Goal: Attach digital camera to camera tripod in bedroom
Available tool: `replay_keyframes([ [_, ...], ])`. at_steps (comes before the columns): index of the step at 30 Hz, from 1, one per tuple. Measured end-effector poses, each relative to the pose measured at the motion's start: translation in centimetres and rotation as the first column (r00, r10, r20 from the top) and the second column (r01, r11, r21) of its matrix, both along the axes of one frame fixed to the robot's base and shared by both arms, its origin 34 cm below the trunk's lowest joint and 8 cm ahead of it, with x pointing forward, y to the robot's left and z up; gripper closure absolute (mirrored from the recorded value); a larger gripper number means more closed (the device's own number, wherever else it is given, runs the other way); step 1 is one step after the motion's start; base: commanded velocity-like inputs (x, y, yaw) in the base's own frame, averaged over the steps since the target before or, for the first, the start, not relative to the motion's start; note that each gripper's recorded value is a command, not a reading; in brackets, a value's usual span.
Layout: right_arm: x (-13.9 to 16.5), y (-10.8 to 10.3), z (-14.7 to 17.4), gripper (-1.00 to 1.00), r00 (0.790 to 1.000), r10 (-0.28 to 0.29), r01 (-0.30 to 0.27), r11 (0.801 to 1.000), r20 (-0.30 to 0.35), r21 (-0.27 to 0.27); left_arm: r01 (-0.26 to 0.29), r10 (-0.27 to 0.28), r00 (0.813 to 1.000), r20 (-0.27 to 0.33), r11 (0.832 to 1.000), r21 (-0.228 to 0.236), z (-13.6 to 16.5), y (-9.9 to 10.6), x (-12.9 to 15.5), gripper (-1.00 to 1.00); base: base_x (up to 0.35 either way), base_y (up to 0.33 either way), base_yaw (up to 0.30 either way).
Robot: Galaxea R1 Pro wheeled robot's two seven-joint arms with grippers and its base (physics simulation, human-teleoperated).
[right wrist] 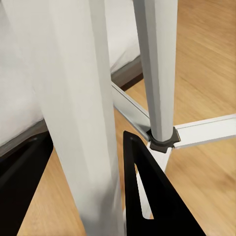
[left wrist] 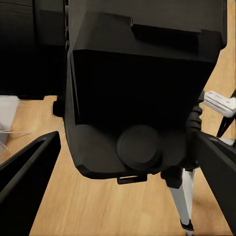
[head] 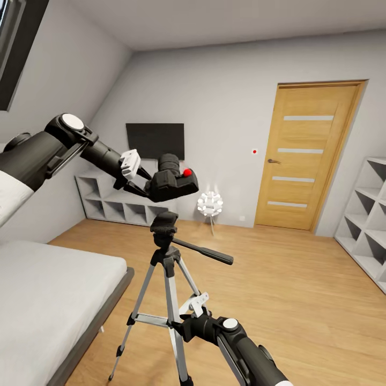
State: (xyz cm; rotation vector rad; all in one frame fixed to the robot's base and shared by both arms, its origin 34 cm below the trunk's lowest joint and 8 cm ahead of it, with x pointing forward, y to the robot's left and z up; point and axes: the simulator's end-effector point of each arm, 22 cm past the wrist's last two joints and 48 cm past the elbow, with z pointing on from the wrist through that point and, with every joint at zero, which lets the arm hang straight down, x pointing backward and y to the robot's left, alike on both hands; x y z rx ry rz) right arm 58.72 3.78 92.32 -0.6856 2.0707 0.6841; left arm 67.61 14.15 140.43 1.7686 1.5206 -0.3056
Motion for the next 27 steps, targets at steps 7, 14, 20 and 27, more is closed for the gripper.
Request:
replay_keyframes([
  [7,0.0,0.0,0.0,1.0,1.0,0.0,0.0,1.0,0.0,0.0,0.023,-0.022,1.0,-0.018,0.997,0.067,-1.5,0.5,0.5,1.0,0.0,0.0,0.0],
  [14,0.0,0.0,0.0,1.0,1.0,0.0,0.0,1.0,0.0,0.0,0.012,-0.008,0.999,-0.049,0.996,0.085,-2.7,1.3,1.1,1.0,0.0,0.0,0.0],
  [20,0.0,0.0,0.0,1.0,1.0,0.0,0.0,1.0,0.0,0.0,0.021,-0.013,0.999,-0.053,0.986,0.163,-4.3,2.3,1.5,1.0,0.0,0.0,0.0],
  [27,0.0,0.0,0.0,1.0,1.0,0.001,-0.001,1.0,0.001,-0.001,0.01,0.003,0.998,-0.064,0.979,0.204,-5.2,2.6,2.1,1.0,0.0,0.0,0.0],
])
